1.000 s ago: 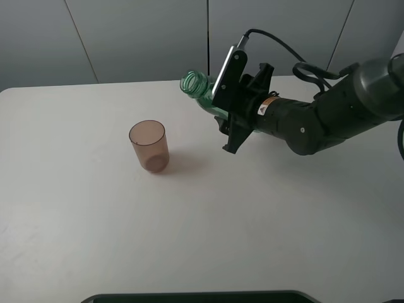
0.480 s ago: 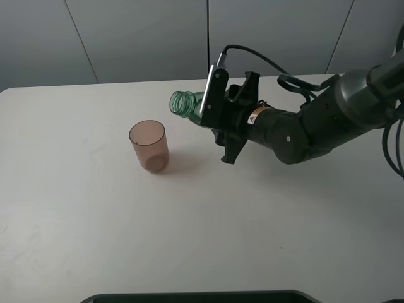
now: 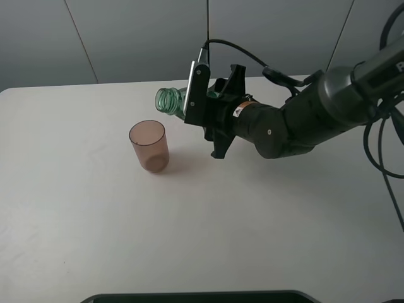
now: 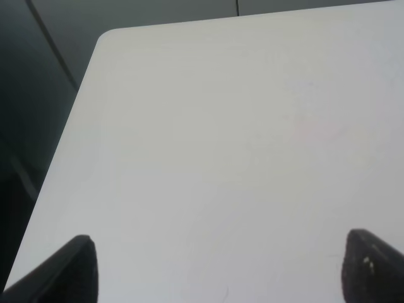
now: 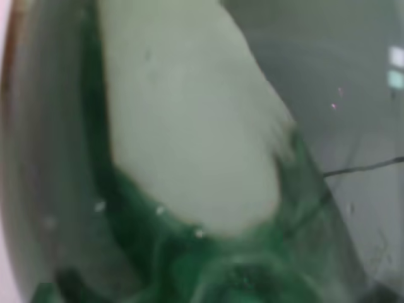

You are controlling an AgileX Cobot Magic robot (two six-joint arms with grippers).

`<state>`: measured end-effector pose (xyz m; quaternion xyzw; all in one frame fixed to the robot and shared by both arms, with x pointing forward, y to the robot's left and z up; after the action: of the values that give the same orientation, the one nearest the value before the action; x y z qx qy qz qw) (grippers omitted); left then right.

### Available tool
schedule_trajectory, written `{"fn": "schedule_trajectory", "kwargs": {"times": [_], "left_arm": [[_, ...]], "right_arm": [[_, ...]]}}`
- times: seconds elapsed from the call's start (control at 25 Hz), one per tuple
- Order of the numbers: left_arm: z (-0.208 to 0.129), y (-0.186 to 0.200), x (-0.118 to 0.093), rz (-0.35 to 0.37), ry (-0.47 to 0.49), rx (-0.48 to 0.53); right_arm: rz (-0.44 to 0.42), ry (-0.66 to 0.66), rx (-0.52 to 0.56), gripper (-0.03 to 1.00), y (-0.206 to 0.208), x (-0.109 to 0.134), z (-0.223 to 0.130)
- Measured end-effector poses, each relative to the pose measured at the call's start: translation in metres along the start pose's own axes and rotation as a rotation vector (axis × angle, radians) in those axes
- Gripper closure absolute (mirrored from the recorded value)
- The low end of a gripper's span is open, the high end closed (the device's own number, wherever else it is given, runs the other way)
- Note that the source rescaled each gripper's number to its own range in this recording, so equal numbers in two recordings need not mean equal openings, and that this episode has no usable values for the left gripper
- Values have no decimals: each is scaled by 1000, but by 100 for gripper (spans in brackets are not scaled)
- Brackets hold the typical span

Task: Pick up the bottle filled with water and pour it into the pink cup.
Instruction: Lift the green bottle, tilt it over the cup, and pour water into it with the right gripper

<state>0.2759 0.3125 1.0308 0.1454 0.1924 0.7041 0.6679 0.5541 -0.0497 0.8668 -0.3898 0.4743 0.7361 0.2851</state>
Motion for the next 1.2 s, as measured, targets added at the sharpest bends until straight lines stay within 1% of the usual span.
{"fn": "schedule_trajectory", "kwargs": {"times": [0.28,0.36,0.64,0.96,1.2], "left_arm": [[0,0,0,0,0,0],[0,0,0,0,0,0],[0,0,0,0,0,0],[0,0,0,0,0,0],[0,0,0,0,0,0]], "right_arm": [[-17,51,-10,96,-2,-5,17],[-13,64,-8,96,-5,-3,19],[39,155,15,96,-13,14,20],[39,224,18,96,-13,13,19],[39,238,24,96,-13,13,19]]}}
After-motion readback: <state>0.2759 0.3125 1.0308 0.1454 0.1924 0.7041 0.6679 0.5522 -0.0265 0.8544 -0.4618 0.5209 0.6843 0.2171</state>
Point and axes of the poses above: a point on each arm's last joint axis where the gripper is mounted, y pointing back along that axis away from the gripper, x along the wrist's bending axis when the last joint is at zero, z = x × y, the point moved 5 cm from there along -y, pointing out along that axis toward the gripper, and after that the axes turned 11 degrees about y, right-handed, at the moved point
